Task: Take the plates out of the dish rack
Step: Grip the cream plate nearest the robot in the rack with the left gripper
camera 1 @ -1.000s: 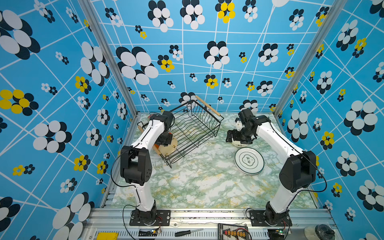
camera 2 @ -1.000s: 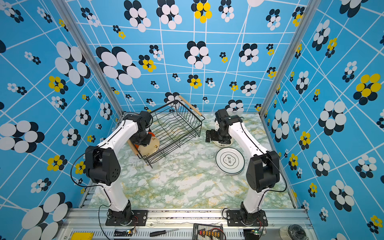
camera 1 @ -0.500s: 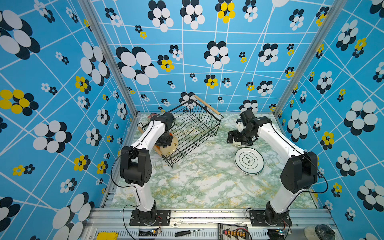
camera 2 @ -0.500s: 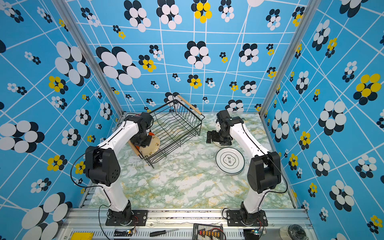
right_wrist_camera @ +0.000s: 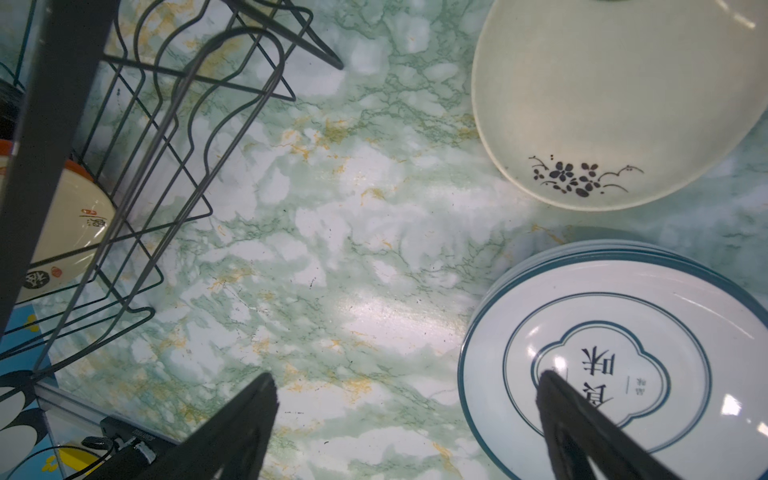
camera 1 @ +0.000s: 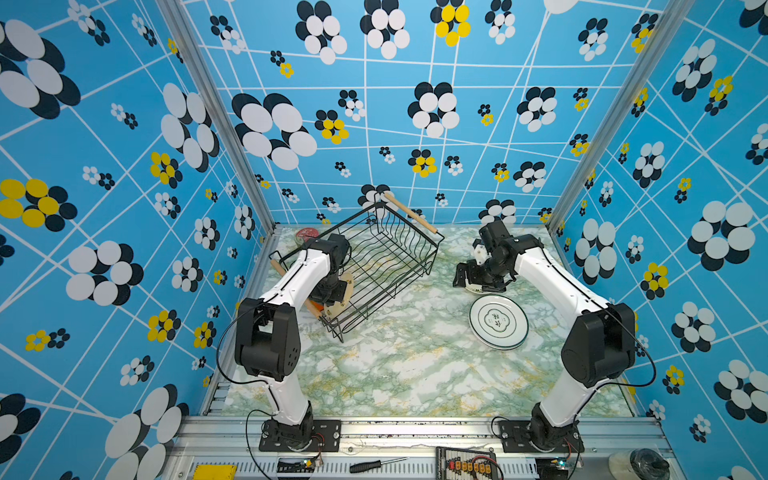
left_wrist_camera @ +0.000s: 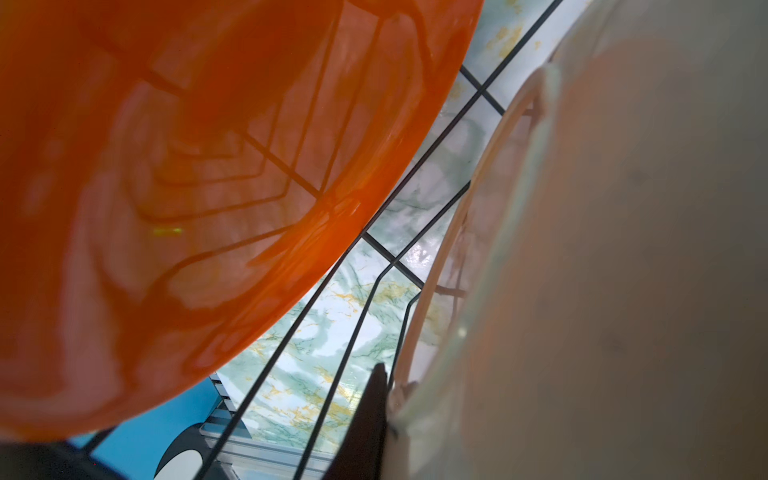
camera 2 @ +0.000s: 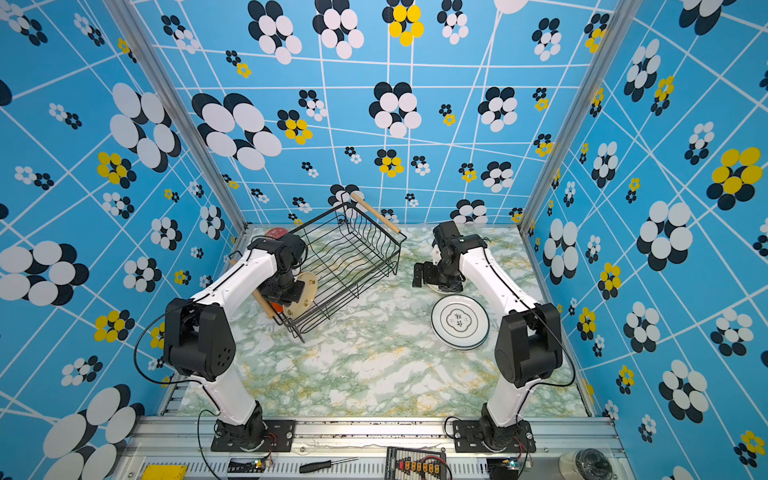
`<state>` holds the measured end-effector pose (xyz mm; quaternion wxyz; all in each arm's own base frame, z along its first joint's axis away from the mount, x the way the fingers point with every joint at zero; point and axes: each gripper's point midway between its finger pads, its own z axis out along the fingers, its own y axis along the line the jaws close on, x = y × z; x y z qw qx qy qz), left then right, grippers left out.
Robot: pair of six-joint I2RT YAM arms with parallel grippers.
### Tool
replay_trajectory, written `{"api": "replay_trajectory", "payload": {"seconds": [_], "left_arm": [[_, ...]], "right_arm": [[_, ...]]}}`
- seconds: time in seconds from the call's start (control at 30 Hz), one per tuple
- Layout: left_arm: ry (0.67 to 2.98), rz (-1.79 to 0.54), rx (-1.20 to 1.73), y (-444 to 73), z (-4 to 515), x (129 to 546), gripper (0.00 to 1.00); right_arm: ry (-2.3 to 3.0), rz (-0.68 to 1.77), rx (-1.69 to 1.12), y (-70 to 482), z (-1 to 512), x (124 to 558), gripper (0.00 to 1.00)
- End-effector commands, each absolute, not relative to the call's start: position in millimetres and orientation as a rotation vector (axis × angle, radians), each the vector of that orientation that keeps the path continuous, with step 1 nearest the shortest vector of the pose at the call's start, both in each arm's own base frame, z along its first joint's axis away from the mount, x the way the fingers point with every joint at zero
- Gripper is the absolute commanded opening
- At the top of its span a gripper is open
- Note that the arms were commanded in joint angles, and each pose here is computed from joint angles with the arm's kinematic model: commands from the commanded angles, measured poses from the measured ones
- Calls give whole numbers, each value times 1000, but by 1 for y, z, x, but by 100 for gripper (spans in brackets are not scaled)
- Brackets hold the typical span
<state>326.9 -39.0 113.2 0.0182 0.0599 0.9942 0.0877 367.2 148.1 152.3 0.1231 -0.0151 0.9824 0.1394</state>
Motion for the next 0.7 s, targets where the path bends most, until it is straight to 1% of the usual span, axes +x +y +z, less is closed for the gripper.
{"api": "replay_trajectory", "payload": {"seconds": [0.0, 0.47, 0.6, 0.67], "left_arm": [[3138, 237, 160, -41, 115, 308, 16], [3108, 204, 157, -46, 122, 311, 11], [3089, 186, 158, -48, 128, 313, 10], [3064, 162, 159, -51, 133, 315, 9]], "right_arm": [[2850, 434, -26, 147, 161, 362, 99], [2845, 455, -30, 149, 162, 361, 99], [2842, 466, -35, 151, 163, 363, 99], [2843, 471, -31, 152, 162, 363, 99]]}}
